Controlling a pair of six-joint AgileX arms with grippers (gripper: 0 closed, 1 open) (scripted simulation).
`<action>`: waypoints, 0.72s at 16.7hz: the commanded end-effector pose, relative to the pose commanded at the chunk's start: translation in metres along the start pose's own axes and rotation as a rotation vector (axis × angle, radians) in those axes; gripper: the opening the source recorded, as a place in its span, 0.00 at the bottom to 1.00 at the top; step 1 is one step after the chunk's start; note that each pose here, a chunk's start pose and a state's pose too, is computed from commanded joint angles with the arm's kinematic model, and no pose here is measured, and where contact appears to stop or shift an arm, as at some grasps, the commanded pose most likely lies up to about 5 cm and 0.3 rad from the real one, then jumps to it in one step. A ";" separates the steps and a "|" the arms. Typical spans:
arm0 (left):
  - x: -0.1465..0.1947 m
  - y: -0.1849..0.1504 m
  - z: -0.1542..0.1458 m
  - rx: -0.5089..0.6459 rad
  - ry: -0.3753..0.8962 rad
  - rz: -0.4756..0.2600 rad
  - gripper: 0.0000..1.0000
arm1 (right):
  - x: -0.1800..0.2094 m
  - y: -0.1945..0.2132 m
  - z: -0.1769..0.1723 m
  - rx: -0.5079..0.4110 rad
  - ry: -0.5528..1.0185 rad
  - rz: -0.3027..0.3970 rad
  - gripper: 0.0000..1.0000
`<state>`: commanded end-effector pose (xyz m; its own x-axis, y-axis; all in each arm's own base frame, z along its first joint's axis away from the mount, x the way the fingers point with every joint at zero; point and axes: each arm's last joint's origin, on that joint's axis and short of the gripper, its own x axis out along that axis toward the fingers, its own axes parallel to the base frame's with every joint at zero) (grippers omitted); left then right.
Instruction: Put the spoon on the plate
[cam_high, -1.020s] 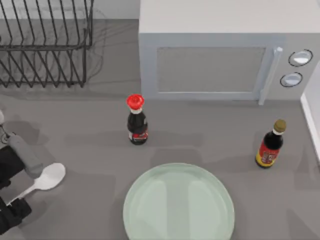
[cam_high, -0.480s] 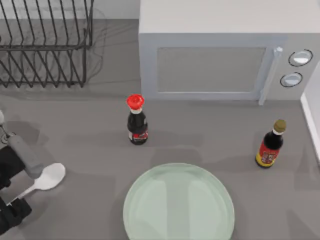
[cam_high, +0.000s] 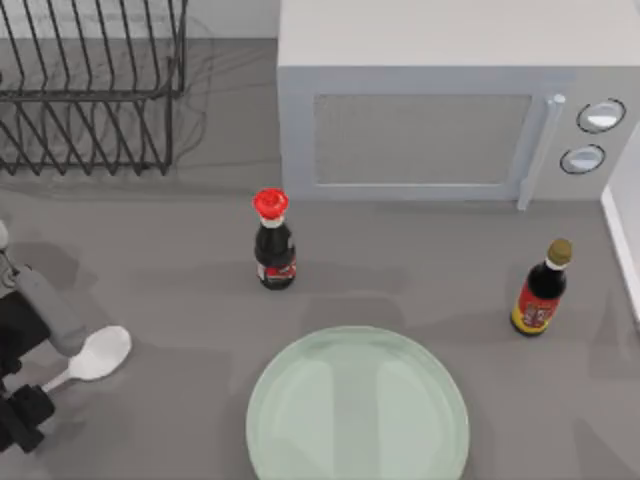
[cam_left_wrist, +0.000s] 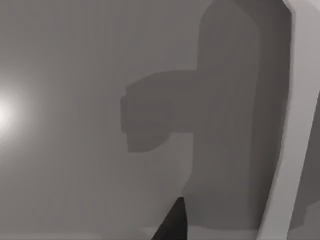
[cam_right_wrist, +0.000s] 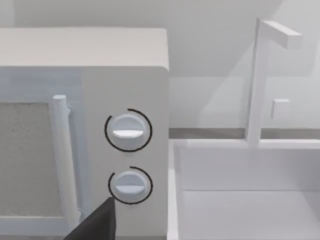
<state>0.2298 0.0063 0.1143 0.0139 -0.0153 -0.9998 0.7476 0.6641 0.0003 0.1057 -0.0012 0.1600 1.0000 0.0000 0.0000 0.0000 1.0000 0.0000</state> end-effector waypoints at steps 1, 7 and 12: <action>-0.003 0.001 0.001 0.001 -0.001 0.001 0.00 | 0.000 0.000 0.000 0.000 0.000 0.000 1.00; -0.058 0.004 0.004 0.006 0.018 -0.020 0.00 | 0.000 0.000 0.000 0.000 0.000 0.000 1.00; -0.099 0.000 0.002 0.000 0.001 -0.001 0.00 | 0.000 0.000 0.000 0.000 0.000 0.000 1.00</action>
<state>0.2295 0.0062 0.2133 0.0130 -0.0153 -0.9998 0.7477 0.6641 -0.0004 0.1057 -0.0012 0.1600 1.0000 0.0000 0.0000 0.0000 1.0000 0.0000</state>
